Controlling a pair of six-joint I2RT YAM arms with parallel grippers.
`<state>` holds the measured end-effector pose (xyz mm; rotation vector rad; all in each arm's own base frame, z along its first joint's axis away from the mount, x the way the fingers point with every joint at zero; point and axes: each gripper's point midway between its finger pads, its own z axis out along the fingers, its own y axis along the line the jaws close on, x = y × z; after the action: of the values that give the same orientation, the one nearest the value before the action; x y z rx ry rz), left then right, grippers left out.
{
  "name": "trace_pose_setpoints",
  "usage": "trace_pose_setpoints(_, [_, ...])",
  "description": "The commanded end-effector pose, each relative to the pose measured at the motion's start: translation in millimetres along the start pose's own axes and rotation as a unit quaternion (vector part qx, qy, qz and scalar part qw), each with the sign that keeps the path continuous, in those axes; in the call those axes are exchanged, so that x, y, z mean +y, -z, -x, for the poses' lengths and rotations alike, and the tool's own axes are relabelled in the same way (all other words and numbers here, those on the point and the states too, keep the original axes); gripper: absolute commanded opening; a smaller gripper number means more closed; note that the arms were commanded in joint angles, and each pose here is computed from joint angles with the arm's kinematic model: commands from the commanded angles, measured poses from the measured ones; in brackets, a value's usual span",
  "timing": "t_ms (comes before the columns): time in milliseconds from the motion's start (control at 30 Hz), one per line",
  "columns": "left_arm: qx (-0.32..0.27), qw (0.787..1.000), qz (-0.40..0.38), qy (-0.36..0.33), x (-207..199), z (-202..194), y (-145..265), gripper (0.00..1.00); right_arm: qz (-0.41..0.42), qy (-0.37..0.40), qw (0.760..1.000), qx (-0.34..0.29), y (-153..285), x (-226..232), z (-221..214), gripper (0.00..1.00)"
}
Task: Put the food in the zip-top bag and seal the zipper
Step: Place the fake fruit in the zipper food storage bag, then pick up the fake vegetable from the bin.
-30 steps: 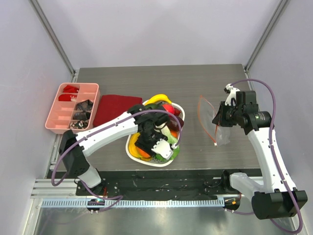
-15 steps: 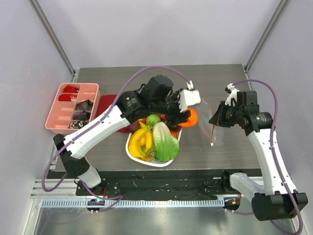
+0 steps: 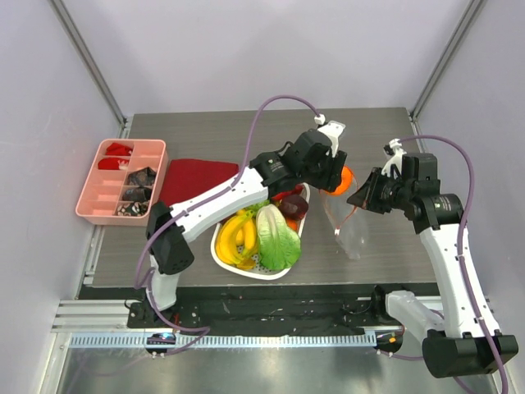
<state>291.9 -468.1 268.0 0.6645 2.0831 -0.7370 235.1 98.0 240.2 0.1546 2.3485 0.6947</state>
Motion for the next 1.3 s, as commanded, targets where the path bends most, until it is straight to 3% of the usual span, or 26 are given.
trace_pose_setpoints(0, [-0.021, 0.997, 0.075, 0.027, 19.5, 13.8, 6.2, 0.04, 0.027, 0.005, 0.998, -0.056, 18.3, 20.8, 23.9, 0.01])
trace_pose_setpoints(33, [-0.014, 0.997, 0.079, 0.023, 21.7, 8.8, 4.8, 0.06, 0.027, 0.004, 0.998, -0.059, 18.7, 21.1, 25.2, 0.01])
trace_pose_setpoints(200, [0.017, 0.999, 0.032, 0.001, 8.8, -4.0, 8.4, 0.41, 0.026, 0.005, 0.998, -0.062, 17.1, 20.4, 27.4, 0.01])
trace_pose_setpoints(233, [0.018, 1.000, 0.020, 0.000, 4.8, -4.1, 11.0, 0.55, 0.026, 0.004, 0.998, -0.061, 16.3, 20.0, 26.9, 0.01])
trace_pose_setpoints(300, [0.014, 1.000, -0.011, -0.010, -5.3, 0.1, 23.6, 0.71, 0.024, 0.003, 0.998, -0.059, 14.4, 17.9, 25.4, 0.01])
trace_pose_setpoints(333, [0.010, 1.000, -0.018, -0.013, -7.4, 2.2, 28.5, 0.85, 0.024, 0.004, 0.998, -0.058, 13.3, 17.6, 25.1, 0.01])
trace_pose_setpoints(400, [0.002, 0.999, -0.032, -0.027, -10.2, 7.2, 42.0, 0.97, 0.024, 0.002, 0.998, -0.057, 12.4, 17.1, 24.0, 0.01])
trace_pose_setpoints(567, [-0.004, 0.994, -0.085, -0.075, -14.5, 18.0, 77.9, 1.00, 0.018, 0.004, 0.998, -0.061, 13.4, 14.9, 24.5, 0.01])
trace_pose_setpoints(700, [0.008, 0.962, -0.170, -0.213, -20.9, -3.1, 117.0, 1.00, 0.010, 0.003, 0.998, -0.062, 12.6, 11.4, 23.8, 0.01])
trace_pose_setpoints(767, [-0.003, 0.923, -0.219, -0.316, -24.9, -14.5, 146.9, 1.00, 0.005, 0.003, 0.998, -0.062, 12.0, 9.2, 23.3, 0.01])
trace_pose_setpoints(800, [0.011, 0.911, -0.229, -0.343, -19.1, -33.0, 149.7, 1.00, 0.005, 0.003, 0.998, -0.063, 12.0, 9.0, 23.3, 0.01])
trace_pose_setpoints(900, [0.030, 0.847, -0.266, -0.460, -7.2, -73.7, 171.6, 1.00, 0.003, 0.005, 0.998, -0.060, 10.7, 7.3, 22.2, 0.01])
trace_pose_setpoints(933, [0.039, 0.816, -0.279, -0.505, -3.9, -86.0, 175.4, 1.00, 0.002, 0.008, 0.998, -0.061, 11.1, 6.7, 22.6, 0.01])
trace_pose_setpoints(967, [0.073, 0.760, -0.291, -0.576, 9.7, -111.1, 180.4, 1.00, 0.000, 0.008, 0.998, -0.060, 9.9, 5.8, 22.1, 0.01])
trace_pose_setpoints(1033, [0.089, 0.703, -0.298, -0.640, 12.1, -129.3, 184.4, 1.00, -0.001, 0.005, 0.999, -0.054, 7.7, 3.9, 19.2, 0.01])
trace_pose_setpoints(1067, [0.106, 0.665, -0.299, -0.676, 22.1, -141.1, 182.4, 1.00, -0.001, 0.005, 0.999, -0.053, 7.5, 3.7, 18.2, 0.01])
trace_pose_setpoints(1133, [0.104, 0.632, -0.303, -0.705, 21.9, -147.2, 178.9, 1.00, 0.000, 0.003, 0.999, -0.048, 5.2, 2.9, 16.0, 0.01])
trace_pose_setpoints(1267, [0.114, 0.529, -0.331, -0.773, 25.3, -166.3, 165.5, 1.00, -0.001, 0.002, 0.999, -0.047, 4.3, 1.7, 15.7, 0.01])
